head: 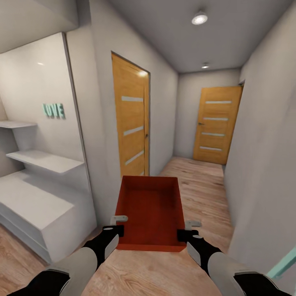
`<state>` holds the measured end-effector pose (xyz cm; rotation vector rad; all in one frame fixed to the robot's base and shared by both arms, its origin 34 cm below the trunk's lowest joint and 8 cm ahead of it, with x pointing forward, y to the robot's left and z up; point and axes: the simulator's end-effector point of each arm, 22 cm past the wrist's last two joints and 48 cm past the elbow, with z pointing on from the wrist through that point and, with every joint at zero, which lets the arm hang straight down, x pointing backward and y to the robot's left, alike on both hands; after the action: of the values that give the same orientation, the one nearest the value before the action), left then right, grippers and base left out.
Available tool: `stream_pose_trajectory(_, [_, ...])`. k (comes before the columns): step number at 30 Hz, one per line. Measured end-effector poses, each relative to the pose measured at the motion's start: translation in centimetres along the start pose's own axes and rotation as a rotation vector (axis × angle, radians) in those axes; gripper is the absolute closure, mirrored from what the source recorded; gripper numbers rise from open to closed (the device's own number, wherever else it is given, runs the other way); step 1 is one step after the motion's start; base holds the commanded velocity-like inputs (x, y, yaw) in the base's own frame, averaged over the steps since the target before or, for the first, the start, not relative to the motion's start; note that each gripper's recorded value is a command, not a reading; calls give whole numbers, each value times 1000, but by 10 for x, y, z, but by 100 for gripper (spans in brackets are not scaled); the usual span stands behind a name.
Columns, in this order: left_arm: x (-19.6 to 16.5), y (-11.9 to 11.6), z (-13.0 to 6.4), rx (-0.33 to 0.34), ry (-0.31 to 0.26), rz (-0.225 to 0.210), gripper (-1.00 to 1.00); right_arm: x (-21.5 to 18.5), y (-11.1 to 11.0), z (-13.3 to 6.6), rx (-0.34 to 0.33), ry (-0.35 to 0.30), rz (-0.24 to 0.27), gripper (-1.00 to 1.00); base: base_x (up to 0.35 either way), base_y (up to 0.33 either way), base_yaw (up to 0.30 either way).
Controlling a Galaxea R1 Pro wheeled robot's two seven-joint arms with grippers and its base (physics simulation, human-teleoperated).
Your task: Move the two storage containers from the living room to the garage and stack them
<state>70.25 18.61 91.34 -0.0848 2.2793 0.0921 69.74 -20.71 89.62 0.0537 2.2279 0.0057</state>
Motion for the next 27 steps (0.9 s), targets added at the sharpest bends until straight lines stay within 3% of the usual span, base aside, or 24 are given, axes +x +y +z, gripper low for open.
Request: stream_pose_trajectory(27, [0,0,0,0,-1,0,100,0,0,0,0,-1,0,100,322,0,-10])
